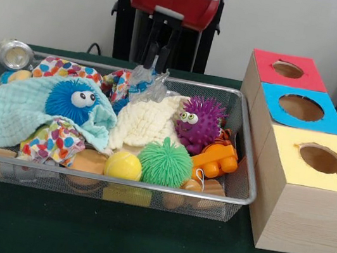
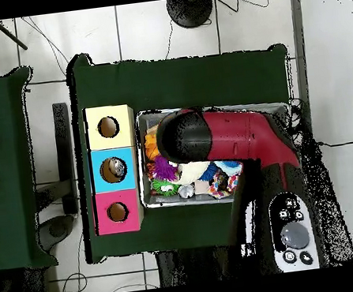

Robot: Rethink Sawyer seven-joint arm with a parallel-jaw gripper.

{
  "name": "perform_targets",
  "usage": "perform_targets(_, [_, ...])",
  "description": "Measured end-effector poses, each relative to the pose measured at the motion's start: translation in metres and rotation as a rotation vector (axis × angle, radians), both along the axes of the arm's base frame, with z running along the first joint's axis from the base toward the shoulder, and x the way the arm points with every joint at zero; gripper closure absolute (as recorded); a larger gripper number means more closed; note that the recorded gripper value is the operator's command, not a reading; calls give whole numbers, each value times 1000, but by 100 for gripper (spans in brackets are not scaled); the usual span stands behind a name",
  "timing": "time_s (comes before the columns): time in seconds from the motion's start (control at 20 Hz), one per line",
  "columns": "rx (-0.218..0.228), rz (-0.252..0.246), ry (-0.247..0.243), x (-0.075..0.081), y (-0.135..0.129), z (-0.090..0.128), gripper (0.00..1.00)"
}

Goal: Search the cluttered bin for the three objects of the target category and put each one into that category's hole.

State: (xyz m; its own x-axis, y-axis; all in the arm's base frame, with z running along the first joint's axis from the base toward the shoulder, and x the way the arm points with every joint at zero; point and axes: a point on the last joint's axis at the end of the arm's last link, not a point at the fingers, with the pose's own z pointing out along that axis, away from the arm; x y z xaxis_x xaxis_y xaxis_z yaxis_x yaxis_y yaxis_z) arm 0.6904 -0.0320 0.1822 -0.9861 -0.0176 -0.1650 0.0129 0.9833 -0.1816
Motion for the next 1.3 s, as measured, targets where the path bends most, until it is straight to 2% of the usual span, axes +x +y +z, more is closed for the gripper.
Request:
perform_targets(0.2, [7, -9, -12, 2, -4, 6, 100])
perform_targets(0.4, [3, -21, -41, 6, -14, 24, 100])
perform_targets(0.7, [-2, -11, -65, 9, -8, 39, 100])
perform_targets(1.0, [-9, 27, -81, 10, 18, 49, 100])
perform_targets(1.05, [-12, 47, -81, 10, 31, 50, 100])
perform_targets(1.3, [-15, 93, -80, 8, 64, 50, 100])
